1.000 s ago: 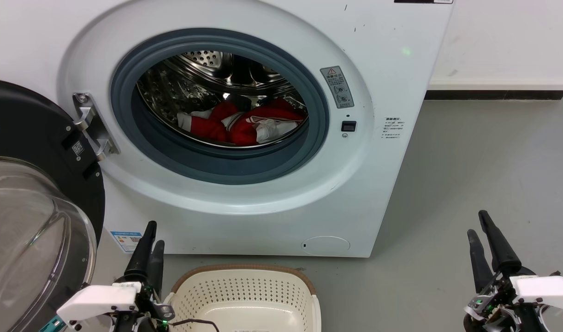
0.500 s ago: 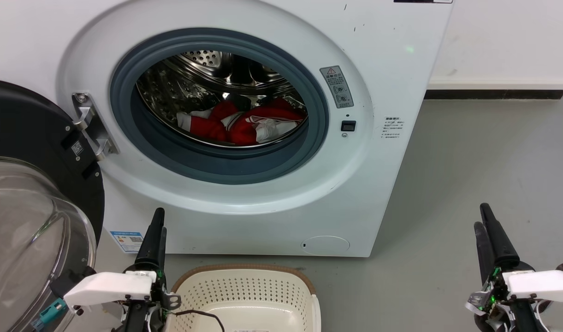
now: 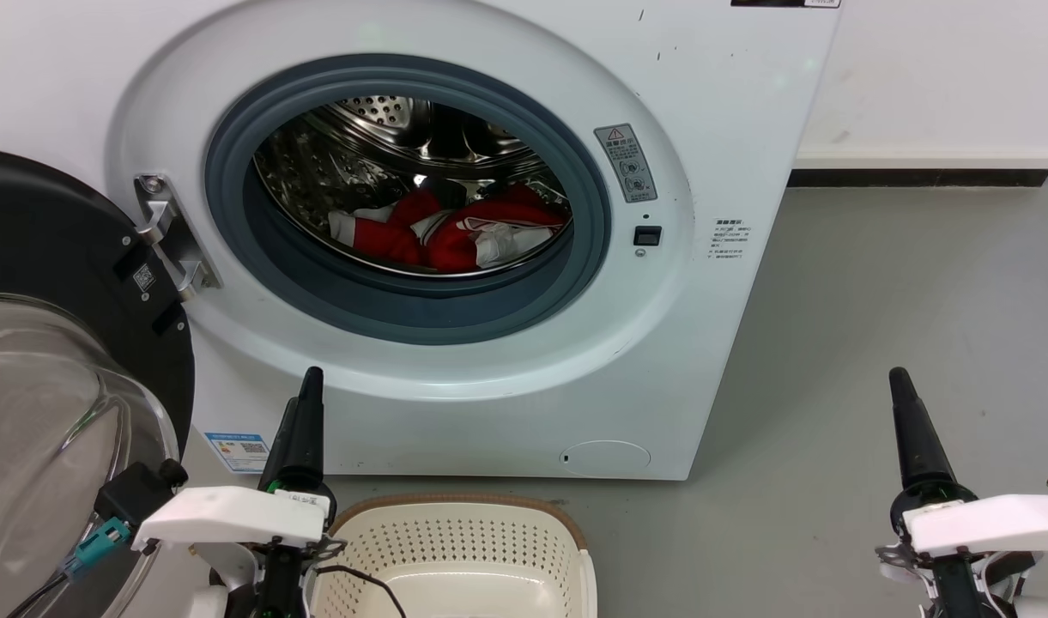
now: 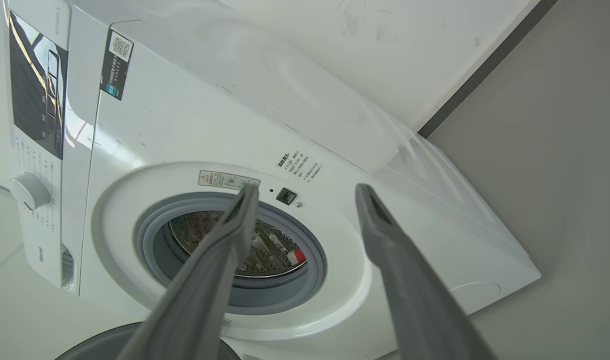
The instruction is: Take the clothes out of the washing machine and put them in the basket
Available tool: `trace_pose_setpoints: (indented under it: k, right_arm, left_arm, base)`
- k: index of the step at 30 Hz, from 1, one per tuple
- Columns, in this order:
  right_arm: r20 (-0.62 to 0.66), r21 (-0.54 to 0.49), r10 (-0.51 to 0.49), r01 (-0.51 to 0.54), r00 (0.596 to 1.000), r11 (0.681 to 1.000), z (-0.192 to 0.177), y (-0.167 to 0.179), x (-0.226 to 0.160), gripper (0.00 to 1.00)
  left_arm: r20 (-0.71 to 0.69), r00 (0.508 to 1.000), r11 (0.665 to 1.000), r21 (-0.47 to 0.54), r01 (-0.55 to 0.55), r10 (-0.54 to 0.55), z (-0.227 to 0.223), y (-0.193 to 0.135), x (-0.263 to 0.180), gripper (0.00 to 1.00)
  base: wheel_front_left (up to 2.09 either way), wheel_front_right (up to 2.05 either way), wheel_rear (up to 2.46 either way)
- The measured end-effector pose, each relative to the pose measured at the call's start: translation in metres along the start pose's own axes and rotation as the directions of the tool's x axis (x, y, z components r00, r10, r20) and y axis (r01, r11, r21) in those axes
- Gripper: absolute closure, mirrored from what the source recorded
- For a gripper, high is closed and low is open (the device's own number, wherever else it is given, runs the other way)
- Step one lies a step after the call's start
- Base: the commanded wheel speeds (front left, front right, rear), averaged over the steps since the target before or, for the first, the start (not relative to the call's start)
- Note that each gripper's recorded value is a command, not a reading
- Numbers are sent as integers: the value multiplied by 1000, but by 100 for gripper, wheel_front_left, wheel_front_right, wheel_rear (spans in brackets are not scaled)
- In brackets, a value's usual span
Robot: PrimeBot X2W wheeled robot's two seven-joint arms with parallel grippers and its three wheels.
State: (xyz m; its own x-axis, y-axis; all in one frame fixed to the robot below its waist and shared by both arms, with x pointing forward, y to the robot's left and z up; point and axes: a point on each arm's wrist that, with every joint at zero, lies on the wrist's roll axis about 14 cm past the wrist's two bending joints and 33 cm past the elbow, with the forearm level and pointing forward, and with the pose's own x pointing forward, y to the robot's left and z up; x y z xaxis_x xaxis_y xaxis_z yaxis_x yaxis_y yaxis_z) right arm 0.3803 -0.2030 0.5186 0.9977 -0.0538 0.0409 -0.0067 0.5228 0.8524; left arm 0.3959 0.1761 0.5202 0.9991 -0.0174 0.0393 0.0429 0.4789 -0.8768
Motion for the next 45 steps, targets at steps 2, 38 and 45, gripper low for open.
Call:
trace_pose_setpoints:
  k: [2,38,45]
  right_arm:
    - [0,-51,9,-9,1000,999,0,3,0,0]
    - [-32,-650,85,-85,996,755,-10,14,-3,0]
    - [-41,-706,97,-98,994,702,-12,16,-4,0]
  left_arm:
    - [0,1000,999,33,7,-7,-1,-2,0,0]
    - [-42,991,804,581,127,-126,-19,-35,11,0]
    - [-51,990,757,639,136,-135,-22,-36,11,0]
  base:
    - [0,0,0]
    - [0,0,0]
    - [0,0,0]
